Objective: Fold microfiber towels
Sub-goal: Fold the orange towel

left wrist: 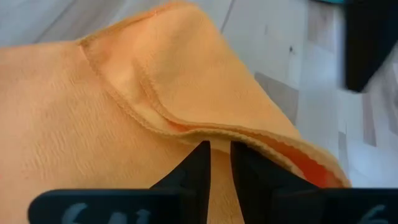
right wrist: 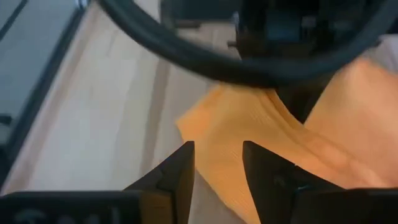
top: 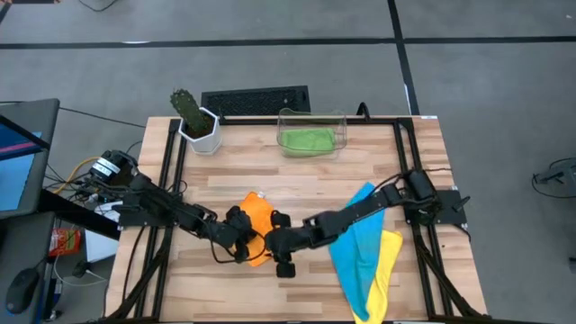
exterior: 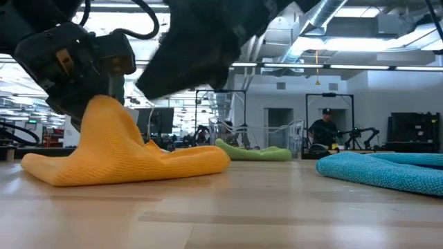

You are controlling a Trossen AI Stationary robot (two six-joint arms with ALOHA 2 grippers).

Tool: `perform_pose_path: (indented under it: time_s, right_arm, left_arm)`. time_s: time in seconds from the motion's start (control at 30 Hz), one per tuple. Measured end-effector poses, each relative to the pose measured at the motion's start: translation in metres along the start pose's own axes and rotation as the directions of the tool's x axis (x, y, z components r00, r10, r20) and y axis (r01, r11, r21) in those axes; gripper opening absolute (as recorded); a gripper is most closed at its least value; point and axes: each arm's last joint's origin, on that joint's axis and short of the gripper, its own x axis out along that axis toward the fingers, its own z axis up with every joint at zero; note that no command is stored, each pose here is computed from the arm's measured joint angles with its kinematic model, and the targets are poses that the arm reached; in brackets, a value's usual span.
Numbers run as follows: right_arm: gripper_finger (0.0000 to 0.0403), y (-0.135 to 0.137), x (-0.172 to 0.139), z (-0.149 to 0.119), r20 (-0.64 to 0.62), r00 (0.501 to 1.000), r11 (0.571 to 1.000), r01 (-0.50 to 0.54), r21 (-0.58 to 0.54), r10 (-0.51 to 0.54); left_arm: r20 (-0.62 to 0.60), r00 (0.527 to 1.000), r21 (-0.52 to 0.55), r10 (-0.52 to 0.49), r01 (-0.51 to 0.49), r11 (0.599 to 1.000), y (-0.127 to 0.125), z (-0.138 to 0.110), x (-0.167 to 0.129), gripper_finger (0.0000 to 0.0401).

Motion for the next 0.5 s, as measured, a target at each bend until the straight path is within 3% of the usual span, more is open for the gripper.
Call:
perform_pose_path:
  time_s: [0.2, 0.43, 0.5]
  right_arm:
    - [0.0144, 0.022, -0.001, -0.001, 0.124, 0.988, 0.994, 0.085, 0.07, -0.093]
    - [0.0114, 0.03, 0.022, -0.03, 0.006, 0.992, 0.972, 0.124, 0.199, -0.128]
    - [0.0108, 0.031, 0.029, -0.03, 0.025, 0.993, 0.962, 0.101, 0.254, -0.111]
  left_arm:
    - [-0.053, 0.997, -0.029, -0.048, 0.046, 0.999, -0.002, -0.003, 0.0, 0.0054]
    - [-0.176, 0.984, -0.058, -0.015, 0.005, 0.998, 0.003, -0.012, -0.002, 0.0054]
    - [-0.193, 0.981, -0.081, -0.028, 0.013, 0.997, 0.001, -0.01, -0.003, 0.0054]
